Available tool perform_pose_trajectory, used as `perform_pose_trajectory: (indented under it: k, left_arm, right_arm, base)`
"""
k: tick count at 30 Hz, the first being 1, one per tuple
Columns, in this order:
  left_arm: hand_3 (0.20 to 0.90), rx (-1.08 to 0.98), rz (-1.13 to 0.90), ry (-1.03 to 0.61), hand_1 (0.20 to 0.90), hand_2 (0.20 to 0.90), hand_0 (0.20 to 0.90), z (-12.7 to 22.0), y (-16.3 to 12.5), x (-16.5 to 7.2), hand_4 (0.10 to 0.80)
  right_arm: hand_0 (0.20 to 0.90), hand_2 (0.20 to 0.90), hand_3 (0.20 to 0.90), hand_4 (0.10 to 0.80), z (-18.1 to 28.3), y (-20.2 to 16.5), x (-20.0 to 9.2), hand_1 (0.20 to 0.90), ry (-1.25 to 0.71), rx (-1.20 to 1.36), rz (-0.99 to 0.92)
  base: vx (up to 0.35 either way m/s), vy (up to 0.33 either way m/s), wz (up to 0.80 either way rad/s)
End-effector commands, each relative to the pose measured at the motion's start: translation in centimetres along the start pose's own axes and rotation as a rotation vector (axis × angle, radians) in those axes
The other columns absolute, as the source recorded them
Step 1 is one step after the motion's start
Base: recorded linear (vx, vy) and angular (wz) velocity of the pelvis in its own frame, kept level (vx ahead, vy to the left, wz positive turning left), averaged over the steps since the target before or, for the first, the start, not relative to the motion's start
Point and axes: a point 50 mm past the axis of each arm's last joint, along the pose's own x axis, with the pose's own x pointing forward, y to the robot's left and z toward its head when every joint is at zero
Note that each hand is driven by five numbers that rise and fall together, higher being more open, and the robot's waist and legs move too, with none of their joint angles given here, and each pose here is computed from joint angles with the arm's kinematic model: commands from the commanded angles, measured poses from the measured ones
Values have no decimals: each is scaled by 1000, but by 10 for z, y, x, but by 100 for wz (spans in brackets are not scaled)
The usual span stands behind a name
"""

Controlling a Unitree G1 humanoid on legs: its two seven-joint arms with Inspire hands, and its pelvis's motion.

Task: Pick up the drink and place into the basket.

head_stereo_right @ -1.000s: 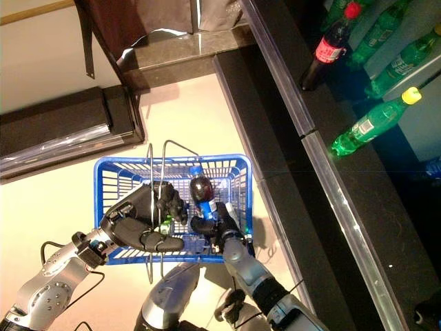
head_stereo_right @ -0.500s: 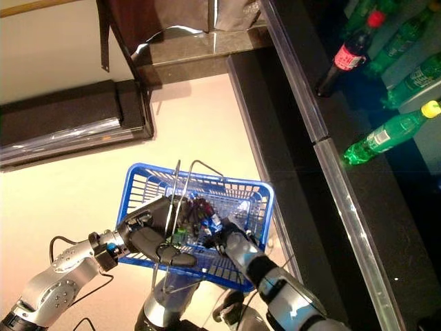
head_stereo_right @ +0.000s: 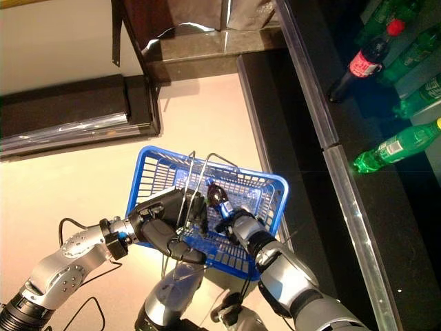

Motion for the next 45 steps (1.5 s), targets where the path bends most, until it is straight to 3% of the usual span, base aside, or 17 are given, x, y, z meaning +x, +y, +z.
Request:
perform_pose_trajectory:
  k: [1,2,3,4,11,17,24,32,35,41,44,45]
  left_arm:
    - [200,266,-408,-653,300,300,300,113,-69,13,100]
    - [200,265,-406,-658,300,300,300,113,-69,13,100]
    - [200,265,-405,-660,300,300,300,113,-69,13,100]
    - [200,266,-401,-670,300,300,300,113,-69,13,100]
    - [200,269,-377,-712,300,300,300,114,-68,11,100]
    - [200,298,-323,-752,300,300,300,111,-63,-3,100]
    - [200,349,-133,-773,300,300,300,125,-72,53,100]
    - [200,385,116,-841,300,300,300,148,-57,69,100]
    - [200,374,182,-865,300,300,300,151,-52,68,100]
    - [200,433,418,-824,300,300,300,148,-30,66,100]
    - [200,398,480,-856,300,300,300,147,-20,54,100]
    - [200,384,482,-865,300,300,300,143,-12,36,100]
  right_arm:
    - [300,300,200,100,25,5,-7,300,-73,-19,-3]
    - [524,524,461,361,25,4,-7,524,-75,-10,-9]
    - [613,613,565,465,25,4,-7,613,-76,-7,-12]
    - [900,900,900,800,27,1,-7,900,-89,4,-34]
    - [900,900,900,800,46,-11,-16,900,-220,90,-109]
    - [900,900,900,800,67,-29,-49,900,-447,161,-213]
    - [900,900,900,800,111,-23,-94,900,-712,100,-230]
    - [900,900,900,800,108,-51,-133,900,-930,-23,-200]
    - [900,900,900,800,105,-59,-145,900,-988,-77,-200]
    - [900,900,900,800,107,-52,-178,900,-1176,-15,22]
    - [900,900,900,800,101,-55,-188,900,-1232,3,28]
    - [900,900,900,800,93,-62,-187,900,-1235,13,17]
  base:
    - [-36,47,-1]
    - [-35,46,-1]
    - [-33,48,0]
    - [-25,36,0]
    - [-26,35,-1]
    - [-25,15,-3]
    - [5,-8,-18]
    - [-29,84,-37]
    - [-9,63,-30]
    - [0,19,-21]
    - [-7,22,-19]
    - [-53,45,-13]
